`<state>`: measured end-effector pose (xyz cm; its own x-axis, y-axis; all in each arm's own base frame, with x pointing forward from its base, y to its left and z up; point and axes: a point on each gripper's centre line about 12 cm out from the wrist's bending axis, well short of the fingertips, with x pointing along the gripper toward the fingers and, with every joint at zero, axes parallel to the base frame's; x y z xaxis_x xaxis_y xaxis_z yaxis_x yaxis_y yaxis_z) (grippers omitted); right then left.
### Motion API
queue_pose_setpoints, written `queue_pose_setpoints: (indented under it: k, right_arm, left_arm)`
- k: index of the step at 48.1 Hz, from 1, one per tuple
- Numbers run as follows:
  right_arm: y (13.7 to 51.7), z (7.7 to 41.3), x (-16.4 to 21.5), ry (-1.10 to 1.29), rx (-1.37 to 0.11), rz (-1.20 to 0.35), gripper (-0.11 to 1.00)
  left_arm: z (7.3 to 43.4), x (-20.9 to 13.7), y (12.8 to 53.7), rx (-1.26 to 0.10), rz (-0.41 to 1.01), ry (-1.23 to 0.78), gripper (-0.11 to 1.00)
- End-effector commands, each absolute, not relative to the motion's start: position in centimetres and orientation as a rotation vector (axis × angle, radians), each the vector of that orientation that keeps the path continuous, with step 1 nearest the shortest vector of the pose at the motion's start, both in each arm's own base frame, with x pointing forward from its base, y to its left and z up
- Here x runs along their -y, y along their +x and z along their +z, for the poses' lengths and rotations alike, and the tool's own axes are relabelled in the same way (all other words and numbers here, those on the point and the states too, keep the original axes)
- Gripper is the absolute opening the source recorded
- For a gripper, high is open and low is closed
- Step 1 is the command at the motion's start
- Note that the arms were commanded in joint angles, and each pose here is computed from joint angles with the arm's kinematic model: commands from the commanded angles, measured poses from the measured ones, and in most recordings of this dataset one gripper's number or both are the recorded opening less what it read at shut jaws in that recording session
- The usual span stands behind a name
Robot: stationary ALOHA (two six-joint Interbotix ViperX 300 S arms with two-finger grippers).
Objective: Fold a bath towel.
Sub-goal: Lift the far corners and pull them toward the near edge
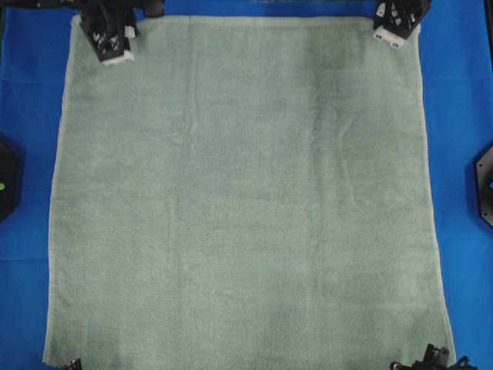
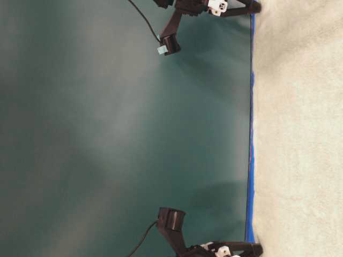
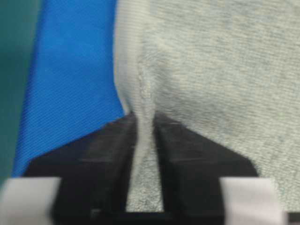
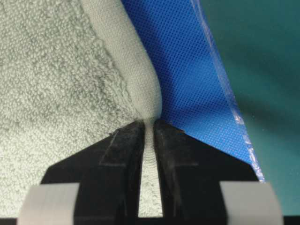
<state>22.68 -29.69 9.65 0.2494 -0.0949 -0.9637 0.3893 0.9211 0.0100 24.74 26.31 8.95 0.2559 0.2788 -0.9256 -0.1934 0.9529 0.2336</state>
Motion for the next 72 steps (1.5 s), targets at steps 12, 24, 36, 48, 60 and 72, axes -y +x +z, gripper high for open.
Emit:
queue_pose_setpoints:
  k: [12,24,36,48,60,72]
  right_arm:
    - [24.1,10.0,28.0,0.257,-1.273,-0.291,0.11]
    - [24.7,16.9,26.0,0.182,-1.175,-0.297,0.11]
    - [23.6,21.3,22.7,0.154,-1.084,-0.329,0.11]
    - [24.1,19.6,16.5,0.207,-1.120,-0.245,0.11]
    - [23.8,17.0,4.8,0.300,-1.185,-0.101,0.11]
    - [23.4,16.3,-6.8,0.420,-1.156,0.024,0.11]
  left_arm:
    - [10.1,-25.8,24.9,-1.282,0.307,0.082,0.06]
    - [17.2,-25.2,24.6,-1.253,0.320,0.109,0.06]
    - [21.0,-22.6,24.3,-1.232,0.294,0.138,0.06]
    - [18.8,-16.8,25.0,-1.217,0.235,0.079,0.05]
    - [16.3,-4.9,26.2,-1.153,0.109,-0.020,0.05]
    - [15.8,6.4,26.3,-1.139,0.012,-0.212,0.05]
